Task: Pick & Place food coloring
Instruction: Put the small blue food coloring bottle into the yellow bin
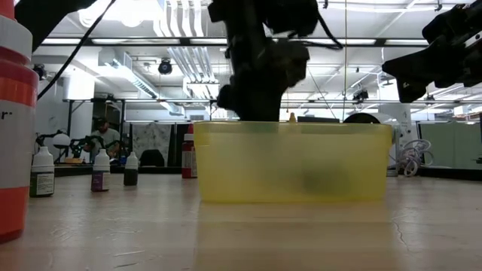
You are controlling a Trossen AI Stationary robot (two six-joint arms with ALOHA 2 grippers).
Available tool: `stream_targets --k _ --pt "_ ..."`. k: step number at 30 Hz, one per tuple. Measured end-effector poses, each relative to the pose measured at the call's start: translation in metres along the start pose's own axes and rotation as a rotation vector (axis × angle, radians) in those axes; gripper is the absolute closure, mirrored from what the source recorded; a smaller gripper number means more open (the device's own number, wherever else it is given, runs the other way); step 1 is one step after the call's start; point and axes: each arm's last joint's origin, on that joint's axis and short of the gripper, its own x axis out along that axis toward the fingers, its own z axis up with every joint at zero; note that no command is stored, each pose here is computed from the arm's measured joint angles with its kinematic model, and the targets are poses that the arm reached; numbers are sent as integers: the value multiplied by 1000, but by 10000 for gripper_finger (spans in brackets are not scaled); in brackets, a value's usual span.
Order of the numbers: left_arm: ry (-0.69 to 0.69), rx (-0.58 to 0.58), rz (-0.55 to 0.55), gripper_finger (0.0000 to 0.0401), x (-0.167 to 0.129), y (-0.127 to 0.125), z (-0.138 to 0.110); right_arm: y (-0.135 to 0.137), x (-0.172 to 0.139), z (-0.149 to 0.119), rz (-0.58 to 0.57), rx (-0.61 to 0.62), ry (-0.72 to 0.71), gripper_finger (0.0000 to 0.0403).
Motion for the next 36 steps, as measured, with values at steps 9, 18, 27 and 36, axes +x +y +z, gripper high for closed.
stream_targets --k 9,18,27,36 --pt "-35 22 -25 277 -22 -6 -6 0 0 0 0 0 0 390" --pt "-30 36 -26 277 -27 -2 -27 0 0 -1 -1 0 7 390" --pt "-61 38 -40 277 -60 14 -62 0 0 -1 -1 0 7 390" --pt "-19 49 -19 277 -58 42 -116 0 0 -1 -1 -1 7 390"
